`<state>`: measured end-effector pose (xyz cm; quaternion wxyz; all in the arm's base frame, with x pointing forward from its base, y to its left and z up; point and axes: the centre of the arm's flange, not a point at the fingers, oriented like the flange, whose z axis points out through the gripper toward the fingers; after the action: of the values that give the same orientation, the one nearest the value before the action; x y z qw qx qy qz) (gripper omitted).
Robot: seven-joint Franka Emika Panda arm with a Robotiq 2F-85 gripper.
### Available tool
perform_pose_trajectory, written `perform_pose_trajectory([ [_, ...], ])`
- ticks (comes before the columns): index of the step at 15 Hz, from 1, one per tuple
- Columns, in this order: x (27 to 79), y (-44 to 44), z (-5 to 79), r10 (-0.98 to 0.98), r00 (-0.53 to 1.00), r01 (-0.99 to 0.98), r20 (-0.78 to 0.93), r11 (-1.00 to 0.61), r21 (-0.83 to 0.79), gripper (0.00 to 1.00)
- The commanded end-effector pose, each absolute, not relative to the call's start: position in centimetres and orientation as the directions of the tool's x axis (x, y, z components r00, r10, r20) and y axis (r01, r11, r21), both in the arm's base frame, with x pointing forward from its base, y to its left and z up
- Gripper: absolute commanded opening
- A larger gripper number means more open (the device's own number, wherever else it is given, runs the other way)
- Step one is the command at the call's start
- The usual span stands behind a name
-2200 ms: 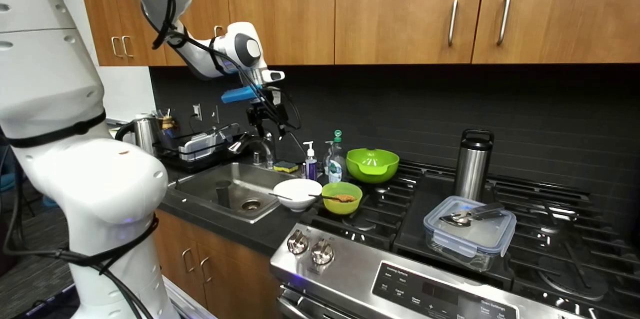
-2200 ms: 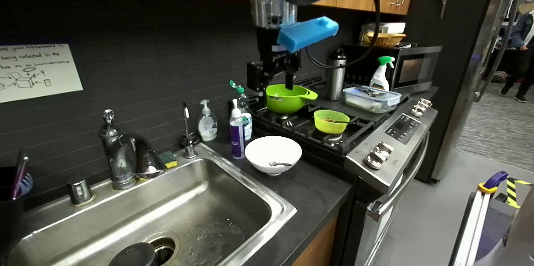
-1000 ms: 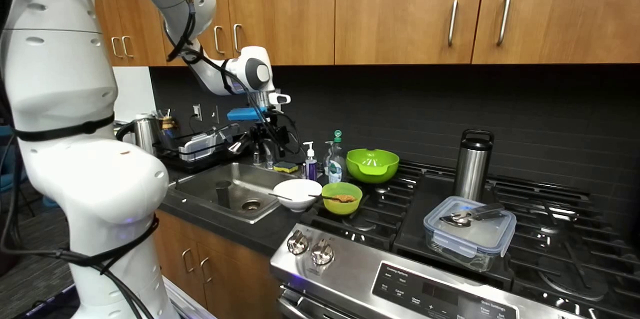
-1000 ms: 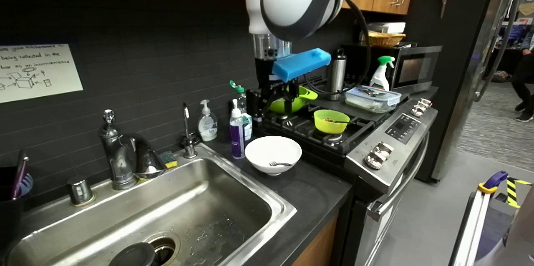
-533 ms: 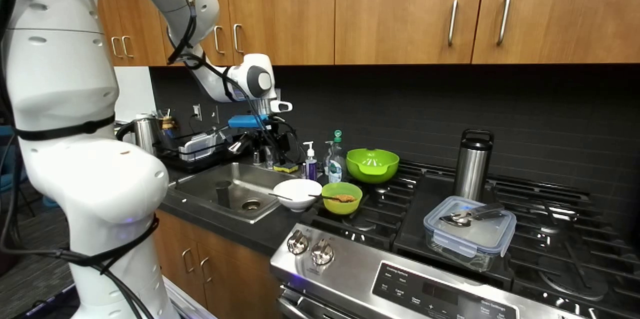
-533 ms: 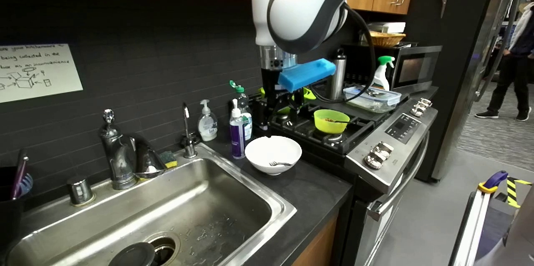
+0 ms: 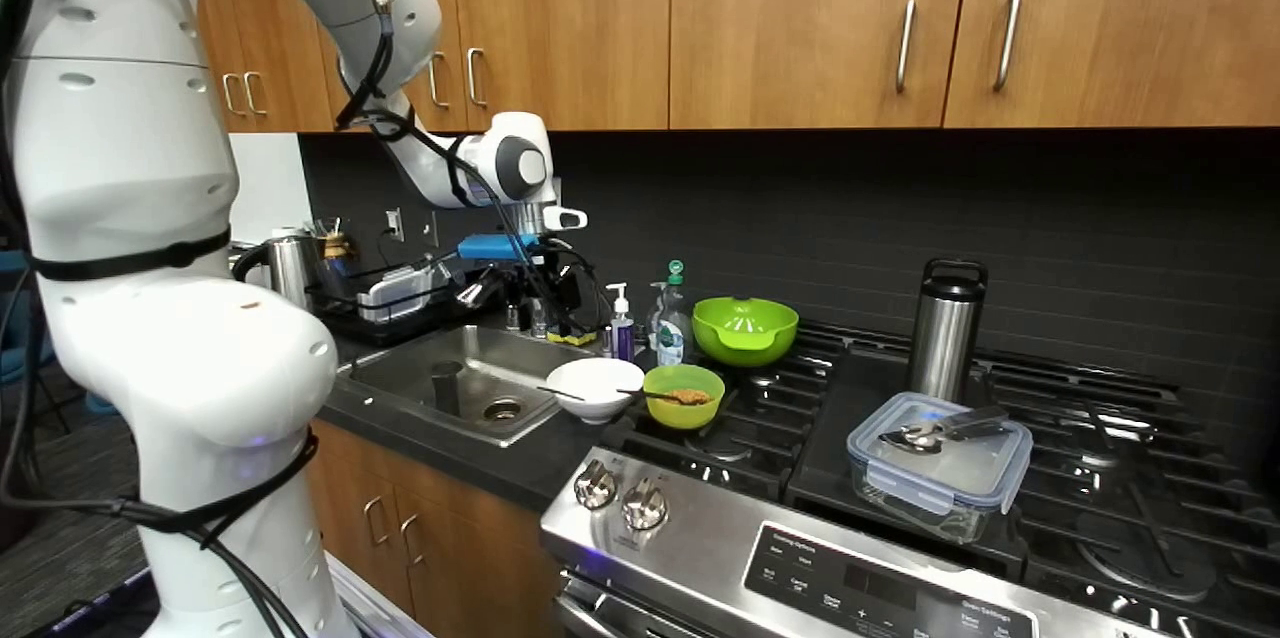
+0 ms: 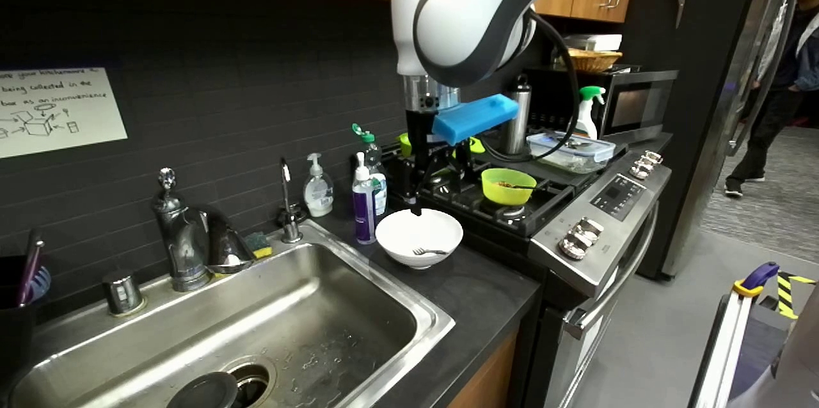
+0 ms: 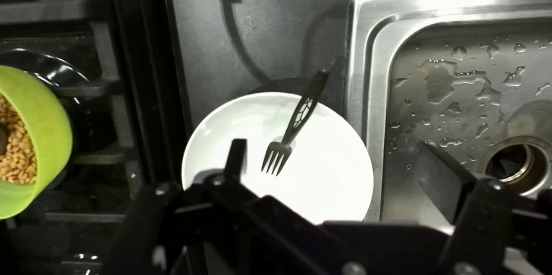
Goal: Lift the folk from the white bowl and place it in the bigger green bowl
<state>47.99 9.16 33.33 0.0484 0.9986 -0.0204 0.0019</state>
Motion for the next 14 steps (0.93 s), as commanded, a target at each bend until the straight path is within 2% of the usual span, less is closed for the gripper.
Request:
perform_pose_trajectory([
  [1,47.9,9.2,32.6,-0.023,0.999,-0.021,-0.026,-0.996,0.091,1.00],
  [9,46.5,9.7,30.6,-0.008,0.998,-0.003,-0.055,-0.996,0.090,1.00],
  [14,45.9,10.0,29.5,0.014,1.000,0.016,-0.013,-0.995,0.094,1.00],
])
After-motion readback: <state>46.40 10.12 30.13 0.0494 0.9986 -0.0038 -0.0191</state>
